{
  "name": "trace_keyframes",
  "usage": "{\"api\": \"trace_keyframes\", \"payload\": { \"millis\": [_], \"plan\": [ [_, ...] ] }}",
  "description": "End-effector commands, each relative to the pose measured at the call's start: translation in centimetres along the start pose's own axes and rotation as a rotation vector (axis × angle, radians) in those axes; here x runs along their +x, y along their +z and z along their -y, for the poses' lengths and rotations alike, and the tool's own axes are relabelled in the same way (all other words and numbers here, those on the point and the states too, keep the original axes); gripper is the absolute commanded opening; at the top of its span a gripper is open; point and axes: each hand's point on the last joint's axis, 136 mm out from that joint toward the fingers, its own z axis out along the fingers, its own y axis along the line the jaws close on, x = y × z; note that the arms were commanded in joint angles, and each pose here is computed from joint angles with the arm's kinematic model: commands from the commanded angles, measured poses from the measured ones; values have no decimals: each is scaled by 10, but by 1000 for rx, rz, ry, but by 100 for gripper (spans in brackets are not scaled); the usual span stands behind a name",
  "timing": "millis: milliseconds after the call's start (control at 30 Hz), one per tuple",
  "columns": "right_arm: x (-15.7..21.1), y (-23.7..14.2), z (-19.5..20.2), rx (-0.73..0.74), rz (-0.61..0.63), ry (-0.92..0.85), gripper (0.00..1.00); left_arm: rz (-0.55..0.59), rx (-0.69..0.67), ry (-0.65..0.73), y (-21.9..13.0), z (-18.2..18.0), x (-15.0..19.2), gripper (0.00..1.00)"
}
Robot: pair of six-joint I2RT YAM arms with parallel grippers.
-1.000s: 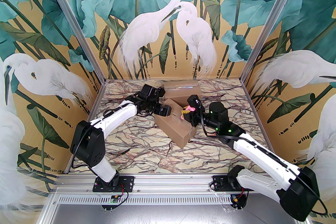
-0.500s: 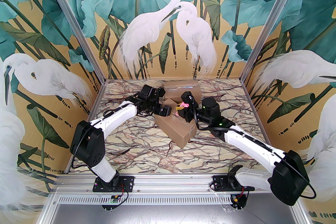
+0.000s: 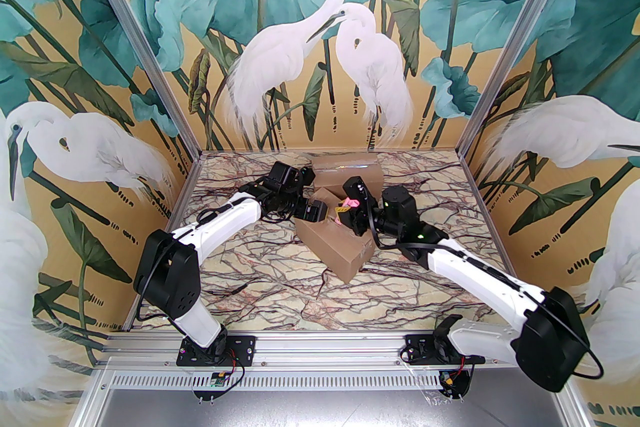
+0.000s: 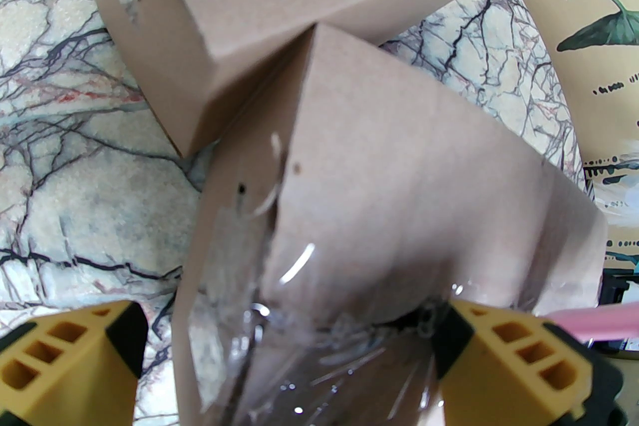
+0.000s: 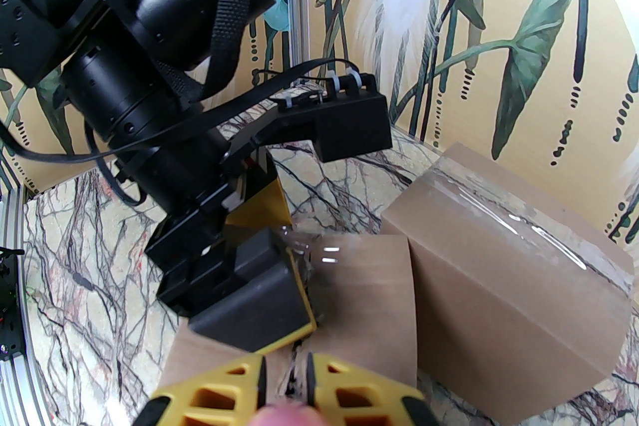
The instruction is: Unpack the express box
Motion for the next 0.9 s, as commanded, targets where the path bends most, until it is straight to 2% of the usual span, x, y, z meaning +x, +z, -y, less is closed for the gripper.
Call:
{"api": "trace_keyframes", "payload": {
  "millis": [0,300,467,867],
  "plan": [
    [23,-14,-8,-9,-93,19,0,-119,-170,-78,12,-51,33,99],
    [41,-26,-11,3,-137,7,0,-140,-175,-85,17,-60,36,99],
    [34,-35,-8,35,-104,-10,0,-158,-177,-87,21,-63,40,99],
    [49,-52,-12,51,-150,16,0,-172,-193,-98,22,-75,44,99]
  ]
}}
